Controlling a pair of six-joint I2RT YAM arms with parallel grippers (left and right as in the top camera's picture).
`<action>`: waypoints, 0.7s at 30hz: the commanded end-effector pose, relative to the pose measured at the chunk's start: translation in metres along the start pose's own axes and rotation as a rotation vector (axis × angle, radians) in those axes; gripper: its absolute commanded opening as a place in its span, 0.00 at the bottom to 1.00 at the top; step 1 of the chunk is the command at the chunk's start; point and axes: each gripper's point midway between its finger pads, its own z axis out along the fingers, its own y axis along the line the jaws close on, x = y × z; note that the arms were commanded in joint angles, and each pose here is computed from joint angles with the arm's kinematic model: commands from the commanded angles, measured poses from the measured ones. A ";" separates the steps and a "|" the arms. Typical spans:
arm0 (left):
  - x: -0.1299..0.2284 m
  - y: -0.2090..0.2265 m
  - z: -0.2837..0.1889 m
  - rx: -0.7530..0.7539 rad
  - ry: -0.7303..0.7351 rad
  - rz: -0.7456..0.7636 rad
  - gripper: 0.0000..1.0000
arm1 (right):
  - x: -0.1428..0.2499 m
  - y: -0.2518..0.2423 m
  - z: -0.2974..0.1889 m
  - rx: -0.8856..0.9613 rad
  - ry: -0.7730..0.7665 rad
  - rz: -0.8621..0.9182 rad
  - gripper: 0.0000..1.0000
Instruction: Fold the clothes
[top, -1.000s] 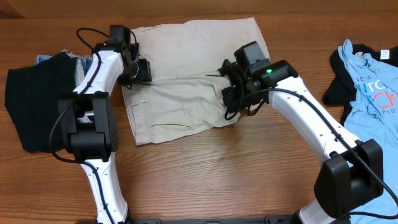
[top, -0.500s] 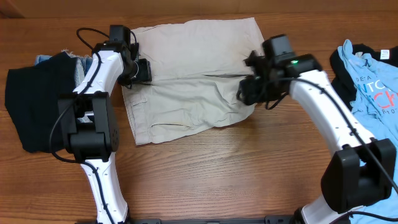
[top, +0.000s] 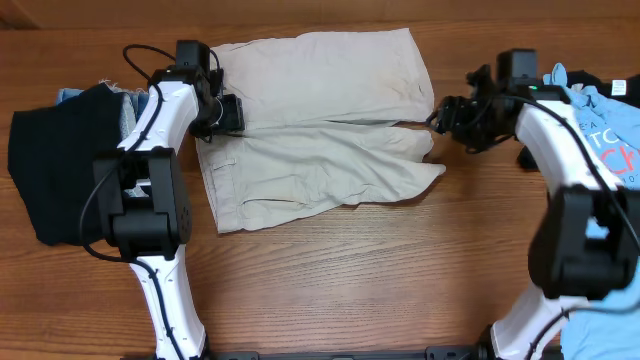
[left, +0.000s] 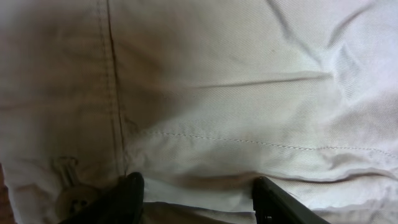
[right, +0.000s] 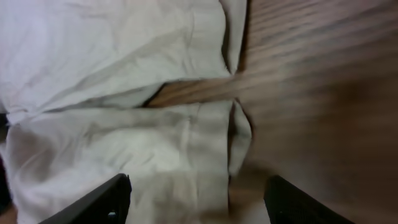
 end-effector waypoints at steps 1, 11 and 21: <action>0.004 0.021 0.002 -0.063 0.013 -0.008 0.60 | 0.008 0.007 0.034 -0.093 0.065 0.014 0.69; 0.004 0.021 0.002 -0.063 0.012 -0.008 0.61 | 0.013 0.052 0.038 -0.292 0.091 -0.106 0.04; 0.003 0.021 0.002 -0.062 0.008 -0.007 0.62 | -0.073 0.107 -0.050 -0.297 -0.240 -0.335 0.04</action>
